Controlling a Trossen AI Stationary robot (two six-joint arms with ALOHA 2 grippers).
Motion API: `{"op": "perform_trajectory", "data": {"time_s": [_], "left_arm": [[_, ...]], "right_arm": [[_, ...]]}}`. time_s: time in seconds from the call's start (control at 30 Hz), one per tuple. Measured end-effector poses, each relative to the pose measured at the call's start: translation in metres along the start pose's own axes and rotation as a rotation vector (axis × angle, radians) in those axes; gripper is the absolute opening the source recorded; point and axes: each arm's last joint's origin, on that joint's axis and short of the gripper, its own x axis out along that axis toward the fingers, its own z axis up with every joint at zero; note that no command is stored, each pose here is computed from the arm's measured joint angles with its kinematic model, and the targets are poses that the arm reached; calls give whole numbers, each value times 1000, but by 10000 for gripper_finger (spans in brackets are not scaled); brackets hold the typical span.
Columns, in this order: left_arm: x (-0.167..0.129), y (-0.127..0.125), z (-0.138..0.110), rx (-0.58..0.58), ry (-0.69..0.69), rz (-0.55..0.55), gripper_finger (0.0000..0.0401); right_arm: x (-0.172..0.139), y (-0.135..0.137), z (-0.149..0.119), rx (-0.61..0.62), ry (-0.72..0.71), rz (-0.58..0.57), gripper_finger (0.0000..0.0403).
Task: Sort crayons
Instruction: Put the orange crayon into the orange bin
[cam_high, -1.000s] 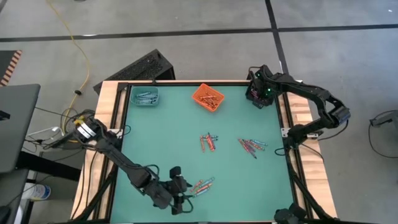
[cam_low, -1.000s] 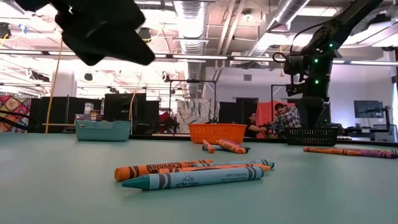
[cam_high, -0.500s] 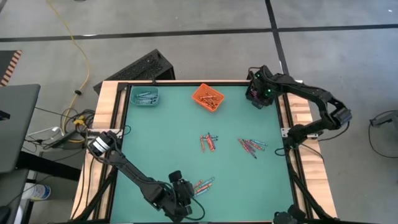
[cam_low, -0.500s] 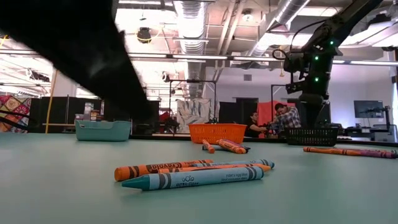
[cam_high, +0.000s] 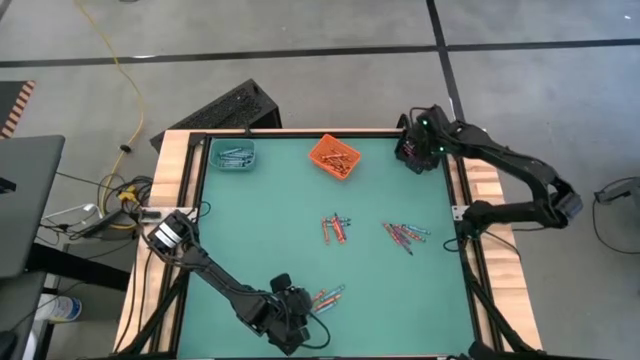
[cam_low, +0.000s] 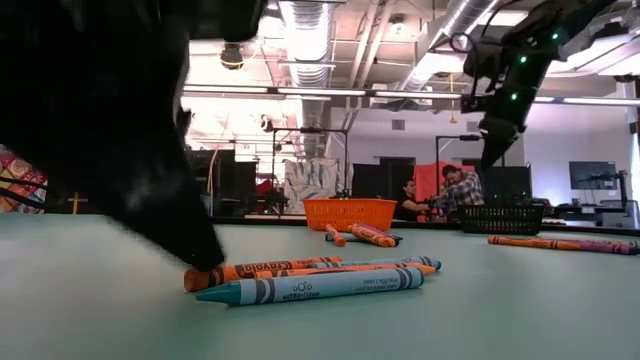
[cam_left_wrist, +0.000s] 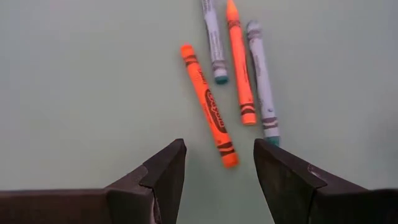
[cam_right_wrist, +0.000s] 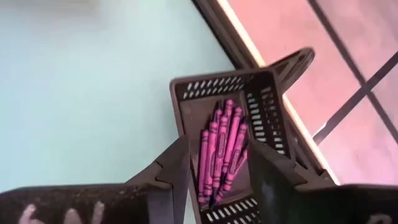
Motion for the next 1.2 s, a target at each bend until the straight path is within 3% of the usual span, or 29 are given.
{"op": "perform_trajectory", "data": {"time_s": [0.37, 0.9, 1.2], "left_arm": [[17, 5, -5, -9, 37, 39, 173], [21, 13, -7, 1, 47, 109, 15], [24, 20, -4, 10, 52, 151, 6]], "right_arm": [[-27, 14, 2, -11, -117, 12, 153], [-41, 48, 9, -82, -187, 107, 153], [-49, 72, 11, -139, -218, 175, 153]]}}
